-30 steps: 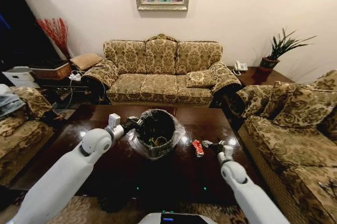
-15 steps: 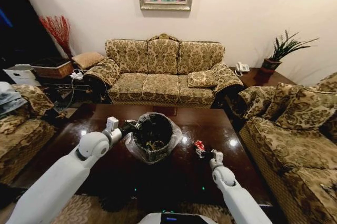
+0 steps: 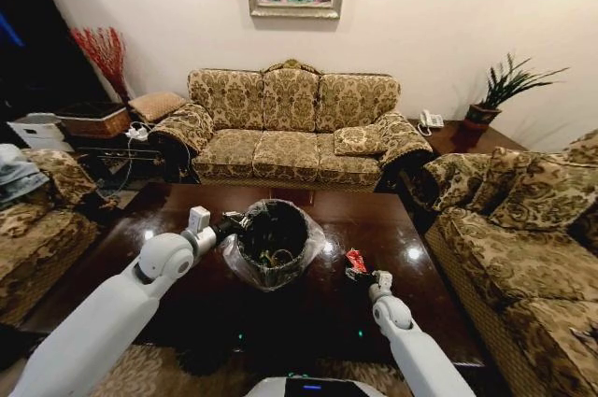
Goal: Move to the front of the table and place the trash on the table into the trash bin.
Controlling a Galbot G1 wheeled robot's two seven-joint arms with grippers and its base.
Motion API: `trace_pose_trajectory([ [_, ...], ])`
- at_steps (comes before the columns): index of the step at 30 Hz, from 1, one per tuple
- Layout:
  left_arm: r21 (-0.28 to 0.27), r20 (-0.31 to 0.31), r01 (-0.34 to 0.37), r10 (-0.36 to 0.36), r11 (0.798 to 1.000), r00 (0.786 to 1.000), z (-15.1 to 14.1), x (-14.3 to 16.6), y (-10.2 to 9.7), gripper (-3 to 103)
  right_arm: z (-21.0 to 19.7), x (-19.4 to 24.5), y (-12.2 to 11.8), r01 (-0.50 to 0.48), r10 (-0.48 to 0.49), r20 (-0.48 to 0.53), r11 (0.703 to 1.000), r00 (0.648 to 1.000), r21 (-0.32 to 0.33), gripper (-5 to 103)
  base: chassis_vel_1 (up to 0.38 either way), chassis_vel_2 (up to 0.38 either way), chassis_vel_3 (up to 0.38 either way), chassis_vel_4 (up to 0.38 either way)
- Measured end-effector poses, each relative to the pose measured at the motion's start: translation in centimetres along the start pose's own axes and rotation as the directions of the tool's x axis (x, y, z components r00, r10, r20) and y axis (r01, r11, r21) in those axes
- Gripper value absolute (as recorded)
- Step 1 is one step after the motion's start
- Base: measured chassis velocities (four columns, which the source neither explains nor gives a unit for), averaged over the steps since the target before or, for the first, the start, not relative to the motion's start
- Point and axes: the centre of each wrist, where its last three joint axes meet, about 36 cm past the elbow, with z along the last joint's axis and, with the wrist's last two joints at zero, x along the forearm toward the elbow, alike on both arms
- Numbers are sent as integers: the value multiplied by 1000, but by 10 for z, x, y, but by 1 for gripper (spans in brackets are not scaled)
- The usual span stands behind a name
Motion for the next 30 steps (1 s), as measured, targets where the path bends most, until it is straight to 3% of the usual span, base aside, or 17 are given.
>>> trace_pose_trajectory([
  [3,1,2,0,0,1000,1000,0,0,0,3,2,0,2,3,-3,-2,1000,1000,-2,70,0,0,0,0],
  [8,0,6,-1,1,1000,1000,-2,0,1,3,3,-1,3,4,-4,-1,1000,1000,-3,54,0,0,0,0],
  [11,-2,9,0,0,1000,1000,-4,0,2,3,4,0,4,3,-3,-1,1000,1000,-4,49,0,0,0,0],
  [20,0,17,-7,7,1000,1000,-5,1,-1,3,-6,9,6,-16,17,48,1000,999,-16,49,0,0,0,0],
  [23,3,19,-11,11,1000,1000,-5,1,-2,3,-30,23,7,-13,15,128,1000,992,-22,49,0,0,0,0],
  [26,8,22,-18,17,1000,1000,-6,-1,-3,3,-85,53,10,14,-14,281,1000,960,0,49,0,0,0,0],
  [27,8,22,-18,17,1000,1000,-6,-1,-3,3,-85,53,10,14,-14,281,1000,960,0,49,0,0,0,0],
  [30,24,16,-33,33,999,999,-4,-8,-3,3,-155,102,21,102,-126,454,992,882,78,49,0,0,0,0],
])
